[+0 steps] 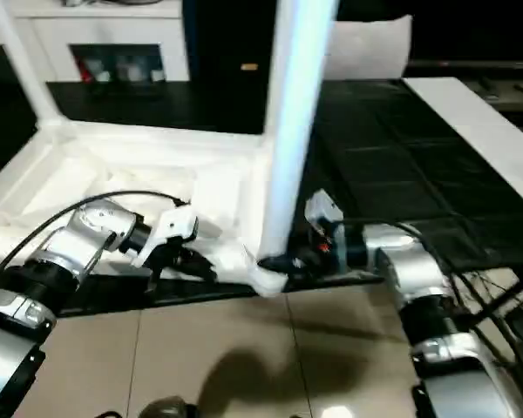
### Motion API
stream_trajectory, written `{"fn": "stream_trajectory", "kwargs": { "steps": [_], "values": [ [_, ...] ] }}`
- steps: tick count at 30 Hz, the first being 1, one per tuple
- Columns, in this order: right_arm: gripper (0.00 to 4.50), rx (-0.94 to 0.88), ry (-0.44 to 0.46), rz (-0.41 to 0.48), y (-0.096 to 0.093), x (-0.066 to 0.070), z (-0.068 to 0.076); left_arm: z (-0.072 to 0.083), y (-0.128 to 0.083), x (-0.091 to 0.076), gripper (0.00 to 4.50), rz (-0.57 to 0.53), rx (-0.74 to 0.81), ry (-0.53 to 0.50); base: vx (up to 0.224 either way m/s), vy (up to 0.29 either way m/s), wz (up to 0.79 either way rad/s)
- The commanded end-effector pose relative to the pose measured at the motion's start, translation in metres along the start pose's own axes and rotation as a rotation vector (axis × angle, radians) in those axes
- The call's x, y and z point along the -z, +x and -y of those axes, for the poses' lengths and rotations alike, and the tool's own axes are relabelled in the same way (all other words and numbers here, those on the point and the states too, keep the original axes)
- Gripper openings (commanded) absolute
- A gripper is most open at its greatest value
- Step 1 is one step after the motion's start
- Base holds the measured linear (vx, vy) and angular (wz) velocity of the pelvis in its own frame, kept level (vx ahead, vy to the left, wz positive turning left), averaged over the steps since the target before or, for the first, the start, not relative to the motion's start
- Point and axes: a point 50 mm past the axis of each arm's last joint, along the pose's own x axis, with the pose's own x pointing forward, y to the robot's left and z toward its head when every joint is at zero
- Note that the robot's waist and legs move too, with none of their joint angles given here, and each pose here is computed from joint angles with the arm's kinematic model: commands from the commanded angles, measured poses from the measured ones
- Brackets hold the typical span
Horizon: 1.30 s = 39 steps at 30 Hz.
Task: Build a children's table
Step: Rotate leg to tighten
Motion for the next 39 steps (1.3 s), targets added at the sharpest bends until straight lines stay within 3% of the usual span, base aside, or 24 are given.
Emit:
{"fn": "stream_trajectory", "kwargs": {
  "steps": [1, 2, 3, 10, 12, 16, 17, 20, 21, 26, 31, 35, 39],
  "values": [
    [2.01, 0.244, 0.097, 0.002, 0.009, 0.0, 0.015, 0.001, 0.022, -0.026, 0.0, 0.095, -0.014, -0.02, 0.0, 0.0, 0.0],
    [2.0, 0.26, 0.104, 0.013, 0.012, -0.001, 0.015, 0.0, 0.023, -0.027, 0.0, 0.101, -0.033, -0.032, 0.0, 0.0, 0.0],
    [2.0, 0.399, 0.143, 0.032, 0.024, -0.005, 0.022, -0.003, 0.032, -0.034, 0.0, 0.129, -0.117, -0.102, 0.0, 0.0, 0.0],
    [2.0, 0.639, 0.196, 0.107, 0.045, -0.012, 0.031, -0.012, 0.056, -0.048, 0.0, 0.162, -0.323, -0.185, 0.0, 0.0, 0.0],
    [2.69, 0.646, 0.185, 0.126, 0.047, -0.014, 0.031, -0.012, 0.059, -0.05, 0.0, 0.164, -0.349, -0.178, 0.0, 0.0, 0.0],
    [2.89, 0.654, 0.185, 0.155, 0.044, -0.014, 0.031, -0.01, 0.062, -0.049, 0.0, 0.12, -0.38, -0.158, 0.0, 0.0, 0.0],
    [3.12, 0.642, 0.166, 0.166, 0.04, -0.015, 0.031, -0.011, 0.06, -0.047, 0.0, 0.113, -0.391, -0.166, 0.0, 0.0, 0.0],
    [3.19, 0.585, 0.138, 0.208, 0.028, -0.015, 0.03, -0.015, 0.053, -0.037, 0.0, 0.084, -0.426, -0.164, 0.0, 0.0, 0.0],
    [3.5, 0.54, 0.116, 0.211, 0.021, -0.013, 0.028, -0.016, 0.049, -0.033, 0.0, 0.072, -0.428, -0.144, 0.0, 0.0, 0.0],
    [3.81, 0.461, 0.083, 0.184, 0.0, -0.007, 0.026, -0.016, 0.042, -0.029, 0.0, 0.081, -0.409, -0.094, 0.0, 0.0, 0.0],
    [4.25, 0.36, 0.011, 0.118, -0.037, -0.005, 0.023, -0.009, 0.034, -0.018, 0.0, 0.035, -0.289, 0.009, 0.0, 0.0, 0.0],
    [4.48, 0.301, -0.013, 0.077, -0.047, -0.004, 0.02, -0.006, 0.03, -0.014, 0.0, 0.014, -0.237, 0.047, 0.0, 0.0, 0.0],
    [4.48, 0.23, -0.089, -0.013, -0.056, -0.002, 0.017, 0.004, 0.024, -0.008, 0.0, -0.024, -0.072, 0.142, 0.0, 0.0, 0.0]
  ]
}}
